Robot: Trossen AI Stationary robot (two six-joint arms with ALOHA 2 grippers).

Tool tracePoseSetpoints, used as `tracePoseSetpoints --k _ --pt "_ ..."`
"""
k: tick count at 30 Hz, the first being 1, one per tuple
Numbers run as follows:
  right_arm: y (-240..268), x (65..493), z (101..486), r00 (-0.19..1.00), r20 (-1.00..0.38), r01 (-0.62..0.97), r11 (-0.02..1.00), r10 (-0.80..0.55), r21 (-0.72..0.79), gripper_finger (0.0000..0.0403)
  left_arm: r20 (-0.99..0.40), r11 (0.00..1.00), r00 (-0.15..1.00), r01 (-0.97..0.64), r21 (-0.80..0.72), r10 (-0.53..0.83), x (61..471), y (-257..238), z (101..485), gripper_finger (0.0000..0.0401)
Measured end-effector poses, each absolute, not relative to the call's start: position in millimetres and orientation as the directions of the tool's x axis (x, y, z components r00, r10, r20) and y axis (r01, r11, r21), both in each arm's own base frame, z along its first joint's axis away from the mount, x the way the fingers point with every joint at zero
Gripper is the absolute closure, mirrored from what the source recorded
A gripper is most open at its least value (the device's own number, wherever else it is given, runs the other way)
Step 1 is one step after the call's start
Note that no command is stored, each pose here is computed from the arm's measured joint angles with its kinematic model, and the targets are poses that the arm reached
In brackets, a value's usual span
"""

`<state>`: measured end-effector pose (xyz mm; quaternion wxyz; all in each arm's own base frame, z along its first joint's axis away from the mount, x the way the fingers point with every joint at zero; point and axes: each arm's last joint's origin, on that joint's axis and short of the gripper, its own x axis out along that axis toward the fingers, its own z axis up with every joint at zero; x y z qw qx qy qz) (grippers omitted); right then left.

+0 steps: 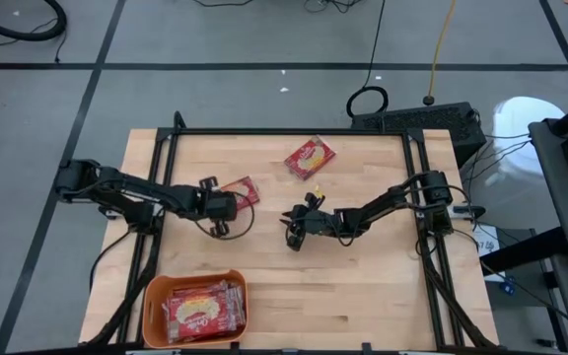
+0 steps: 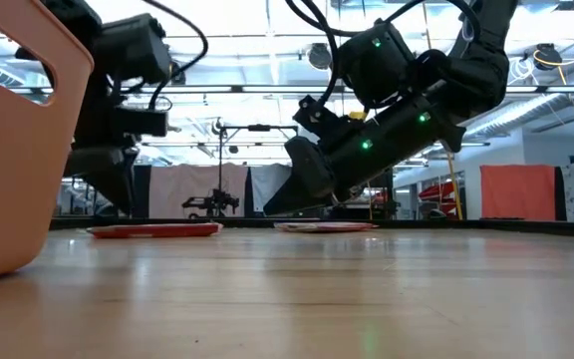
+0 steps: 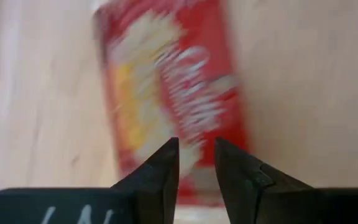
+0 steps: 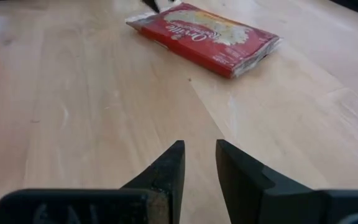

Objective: Sort popcorn bags into baskets
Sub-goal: Put the popcorn bag into the orange bin

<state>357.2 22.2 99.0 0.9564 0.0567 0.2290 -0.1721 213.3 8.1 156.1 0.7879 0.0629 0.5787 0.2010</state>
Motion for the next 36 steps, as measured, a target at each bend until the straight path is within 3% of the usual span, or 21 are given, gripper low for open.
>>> tracePoseSetpoints --k 5,14,18,24,31,36 --pt "22 357 99 0.837 -0.456 0.355 0.934 -0.304 0.03 0.0316 -0.853 0.92 0.351 -0.217 0.327 0.386 222 -2 150 0.0294" --pt "22 357 99 0.838 -0.454 0.353 0.935 -0.302 0.028 0.0316 -0.794 0.878 0.375 -0.22 0.424 0.478 226 -10 128 0.0175" --pt "23 357 99 0.839 -0.453 0.352 0.935 -0.302 0.028 0.0316 -0.79 0.873 0.371 -0.194 0.447 0.488 230 -11 120 0.0165" --pt "23 357 99 0.84 -0.453 0.349 0.937 -0.299 0.029 0.0316 -0.792 0.866 0.352 -0.186 0.464 0.5 237 -9 107 0.0227" --pt "26 358 99 0.848 -0.457 0.315 0.949 -0.269 0.027 0.0316 -0.768 0.831 0.316 -0.206 0.517 0.556 233 -6 105 0.0375" --pt "28 357 100 0.85 -0.456 0.308 0.951 -0.263 0.026 0.0316 -0.77 0.831 0.311 -0.2 0.52 0.557 235 -7 108 0.0388"
